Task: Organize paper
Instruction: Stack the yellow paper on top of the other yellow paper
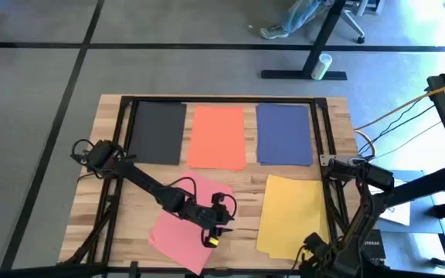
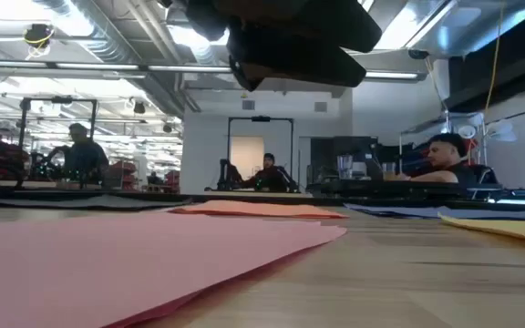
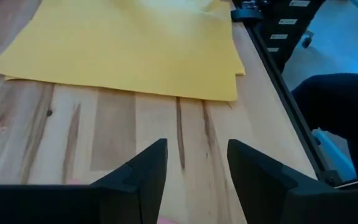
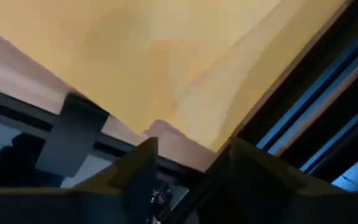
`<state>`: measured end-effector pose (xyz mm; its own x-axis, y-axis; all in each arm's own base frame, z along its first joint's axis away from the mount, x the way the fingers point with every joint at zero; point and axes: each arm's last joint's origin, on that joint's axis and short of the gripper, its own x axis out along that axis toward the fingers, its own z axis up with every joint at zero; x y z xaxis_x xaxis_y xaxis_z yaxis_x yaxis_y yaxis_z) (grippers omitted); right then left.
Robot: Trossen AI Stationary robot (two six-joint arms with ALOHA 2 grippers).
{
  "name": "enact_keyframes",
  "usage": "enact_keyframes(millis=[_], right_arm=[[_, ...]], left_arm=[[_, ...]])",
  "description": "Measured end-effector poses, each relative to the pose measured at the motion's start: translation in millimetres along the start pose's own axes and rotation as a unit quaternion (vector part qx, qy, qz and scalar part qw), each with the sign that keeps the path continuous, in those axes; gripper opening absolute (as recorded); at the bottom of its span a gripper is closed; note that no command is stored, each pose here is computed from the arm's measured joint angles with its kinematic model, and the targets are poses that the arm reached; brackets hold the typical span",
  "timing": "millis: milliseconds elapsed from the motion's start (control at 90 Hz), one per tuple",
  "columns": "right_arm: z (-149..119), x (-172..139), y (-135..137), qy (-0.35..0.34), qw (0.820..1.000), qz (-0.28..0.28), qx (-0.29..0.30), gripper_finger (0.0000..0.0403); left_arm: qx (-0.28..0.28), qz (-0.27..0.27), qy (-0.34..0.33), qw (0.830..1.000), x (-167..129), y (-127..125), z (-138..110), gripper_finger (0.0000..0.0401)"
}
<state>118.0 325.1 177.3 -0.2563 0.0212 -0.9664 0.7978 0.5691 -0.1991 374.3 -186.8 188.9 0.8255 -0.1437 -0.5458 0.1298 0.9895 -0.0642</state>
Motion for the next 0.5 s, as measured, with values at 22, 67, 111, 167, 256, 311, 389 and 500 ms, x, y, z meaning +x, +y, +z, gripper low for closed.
enact_keyframes(millis=[22, 67, 111, 167, 256, 311, 389, 500], right_arm=[[-0.5, -2.5, 0.5, -0.015, 1.0, 0.012, -0.001, 0.0203], [-1.6, -9.5, 2.0, -0.045, 0.998, 0.042, -0.008, 0.0204], [-2.2, -16.6, 5.2, -0.076, 0.994, 0.077, -0.017, 0.02], [4.1, -23.2, 11.5, -0.126, 0.985, 0.114, -0.025, 0.0193], [27.7, -30.8, 28.5, -0.187, 0.97, 0.152, -0.042, 0.0176], [45.7, -35.6, 43.4, -0.193, 0.965, 0.164, -0.071, 0.0163], [72.5, -39.3, 65.6, -0.215, 0.951, 0.182, -0.124, 0.0144], [110.9, -40.6, 85.1, -0.242, 0.94, 0.17, -0.17, 0.0114]], left_arm=[[-0.001, 0.0, 0.001, 1.0, 0.0, 0.0, -0.2, 0.0155], [-0.002, 0.0, 0.002, 1.0, 0.0, 0.0, -0.4, 0.0155], [-0.003, 0.001, 0.004, 1.0, 0.1, 0.7, -0.6, 0.0155], [-0.006, 0.003, 0.004, 1.0, 0.5, 2.3, -0.4, 0.0155], [-0.012, 0.007, 0.01, 1.0, 1.0, 4.5, -1.2, 0.0155], [-0.011, 0.009, 0.016, 1.0, 1.0, 5.0, -2.4, 0.0155], [-0.007, 0.017, 0.036, 0.999, -2.0, 6.3, -4.7, 0.0155], [-0.001, 0.054, 0.072, 0.996, -19.5, 7.7, -4.2, 0.0155]])
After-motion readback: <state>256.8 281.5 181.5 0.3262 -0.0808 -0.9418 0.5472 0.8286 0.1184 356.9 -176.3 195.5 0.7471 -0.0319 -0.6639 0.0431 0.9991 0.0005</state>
